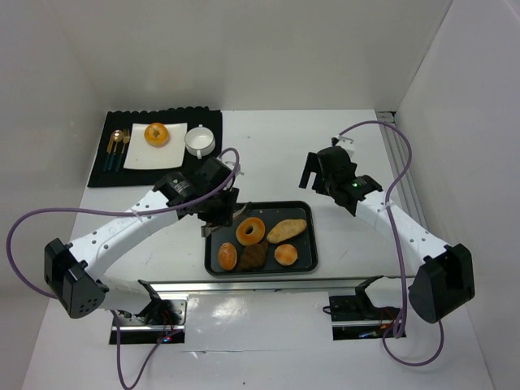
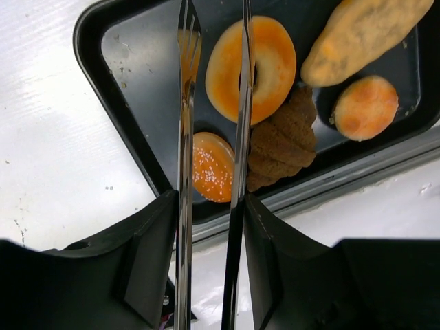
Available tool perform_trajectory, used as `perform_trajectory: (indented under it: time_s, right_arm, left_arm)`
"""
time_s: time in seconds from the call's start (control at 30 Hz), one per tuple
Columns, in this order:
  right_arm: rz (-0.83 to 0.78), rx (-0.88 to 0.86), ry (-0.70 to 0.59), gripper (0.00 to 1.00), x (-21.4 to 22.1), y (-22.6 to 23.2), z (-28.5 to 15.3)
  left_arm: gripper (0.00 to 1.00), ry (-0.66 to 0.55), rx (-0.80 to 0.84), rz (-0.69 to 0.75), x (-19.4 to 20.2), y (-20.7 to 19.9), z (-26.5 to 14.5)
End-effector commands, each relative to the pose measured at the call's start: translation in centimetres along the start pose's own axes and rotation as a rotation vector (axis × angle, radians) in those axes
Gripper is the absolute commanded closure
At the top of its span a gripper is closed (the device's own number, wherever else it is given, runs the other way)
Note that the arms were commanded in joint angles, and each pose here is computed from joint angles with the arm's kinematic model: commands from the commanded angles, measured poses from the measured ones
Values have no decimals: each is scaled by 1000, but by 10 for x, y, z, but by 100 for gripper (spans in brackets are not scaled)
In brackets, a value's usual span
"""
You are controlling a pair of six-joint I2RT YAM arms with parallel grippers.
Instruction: Place the bread
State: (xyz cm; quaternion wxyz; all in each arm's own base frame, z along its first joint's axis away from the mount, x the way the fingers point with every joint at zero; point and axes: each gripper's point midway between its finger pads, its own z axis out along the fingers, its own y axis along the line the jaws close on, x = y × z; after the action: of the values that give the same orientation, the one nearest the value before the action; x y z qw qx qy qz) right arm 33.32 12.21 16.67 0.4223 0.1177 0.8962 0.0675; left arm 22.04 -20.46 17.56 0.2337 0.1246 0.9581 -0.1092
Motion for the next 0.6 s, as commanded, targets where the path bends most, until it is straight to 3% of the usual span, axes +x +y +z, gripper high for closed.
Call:
perform_trajectory:
  time_s: [0.0, 0.57]
  right_arm:
    - [11, -43, -71, 1, -26, 12, -15]
    - [10, -59, -62, 1, -24, 15, -15]
  left_arm:
    - [45, 29, 31, 49, 10, -2, -2]
    - [45, 99, 42, 70, 35, 4, -9]
